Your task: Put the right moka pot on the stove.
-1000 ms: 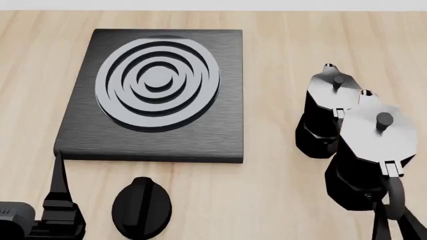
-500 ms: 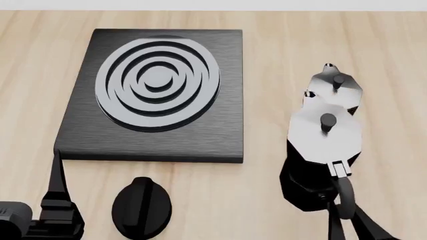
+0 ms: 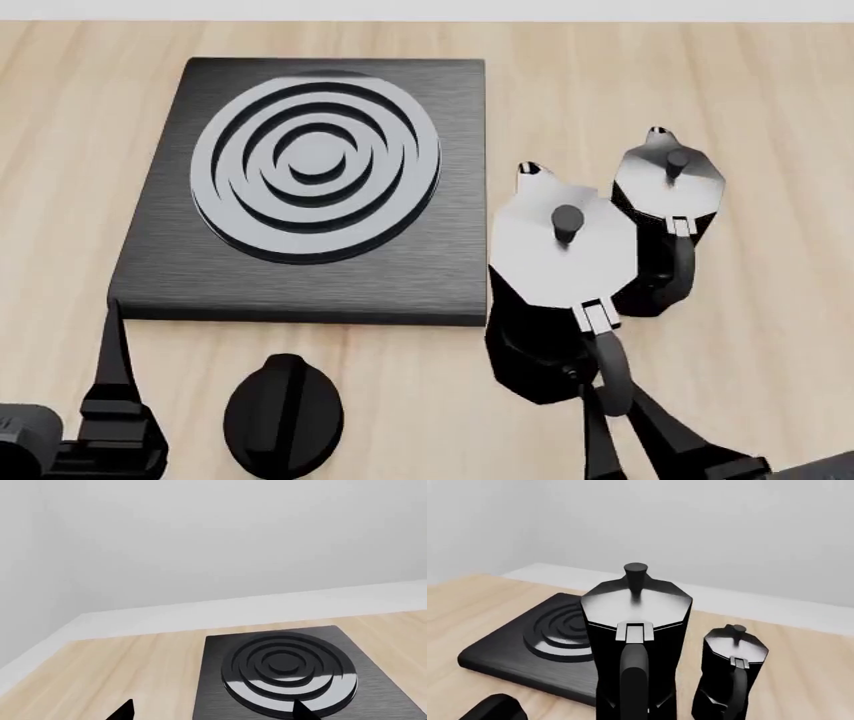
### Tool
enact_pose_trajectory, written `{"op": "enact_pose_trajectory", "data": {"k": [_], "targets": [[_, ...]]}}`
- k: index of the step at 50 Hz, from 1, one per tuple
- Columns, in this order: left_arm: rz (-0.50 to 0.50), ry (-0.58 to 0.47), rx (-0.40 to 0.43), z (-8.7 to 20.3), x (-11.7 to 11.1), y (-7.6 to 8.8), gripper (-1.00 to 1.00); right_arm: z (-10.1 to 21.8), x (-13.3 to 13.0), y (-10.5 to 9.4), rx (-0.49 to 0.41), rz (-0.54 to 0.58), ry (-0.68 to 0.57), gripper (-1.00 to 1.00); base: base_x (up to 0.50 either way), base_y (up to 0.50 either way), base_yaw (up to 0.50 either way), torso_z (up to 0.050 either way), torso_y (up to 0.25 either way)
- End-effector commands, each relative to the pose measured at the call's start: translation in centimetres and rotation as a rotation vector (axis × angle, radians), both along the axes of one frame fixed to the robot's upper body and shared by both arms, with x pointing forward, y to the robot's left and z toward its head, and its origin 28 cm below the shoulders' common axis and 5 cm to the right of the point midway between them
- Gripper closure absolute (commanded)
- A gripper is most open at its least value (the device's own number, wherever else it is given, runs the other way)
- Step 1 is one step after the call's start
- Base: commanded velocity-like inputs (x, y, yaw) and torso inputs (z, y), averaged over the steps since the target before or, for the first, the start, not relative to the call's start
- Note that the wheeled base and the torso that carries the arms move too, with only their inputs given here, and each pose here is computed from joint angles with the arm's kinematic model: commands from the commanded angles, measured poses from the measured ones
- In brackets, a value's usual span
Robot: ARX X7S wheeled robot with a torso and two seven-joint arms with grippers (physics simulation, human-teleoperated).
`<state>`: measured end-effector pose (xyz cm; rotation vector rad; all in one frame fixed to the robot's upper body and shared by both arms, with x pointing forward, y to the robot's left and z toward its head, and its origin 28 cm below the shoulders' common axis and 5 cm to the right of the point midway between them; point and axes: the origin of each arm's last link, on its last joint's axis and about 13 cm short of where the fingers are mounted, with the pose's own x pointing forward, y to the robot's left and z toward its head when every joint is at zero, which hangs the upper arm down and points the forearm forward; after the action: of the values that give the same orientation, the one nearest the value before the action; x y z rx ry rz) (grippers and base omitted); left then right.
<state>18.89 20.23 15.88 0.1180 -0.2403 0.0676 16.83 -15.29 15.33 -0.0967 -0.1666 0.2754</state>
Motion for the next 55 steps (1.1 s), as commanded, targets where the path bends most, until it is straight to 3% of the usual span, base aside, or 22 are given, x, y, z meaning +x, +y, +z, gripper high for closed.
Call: {"op": "enact_pose_trajectory", "data": {"k": [1, 8, 55], "targets": [[-0.005, 0.002, 0.006, -0.1, 0.0, 0.0, -1.0, 1.3, 1.3, 0.7, -0.04, 0.037, -0.049, 1.0, 0.0, 0.0, 0.0, 0.0, 0.0], [-0.007, 0.002, 0.002, -0.1, 0.0, 0.0, -1.0, 3.0, 2.6, 1.3, -0.06, 0.063, -0.048, 1.0, 0.0, 0.0, 0.0, 0.0, 0.001], [-0.013, -0.007, -0.009, 0.1, 0.0, 0.0, -1.0, 5.7, 9.0, 4.6, -0.141, 0.157, -0.042, 1.0, 0.0, 0.0, 0.0, 0.0, 0.001]]}}
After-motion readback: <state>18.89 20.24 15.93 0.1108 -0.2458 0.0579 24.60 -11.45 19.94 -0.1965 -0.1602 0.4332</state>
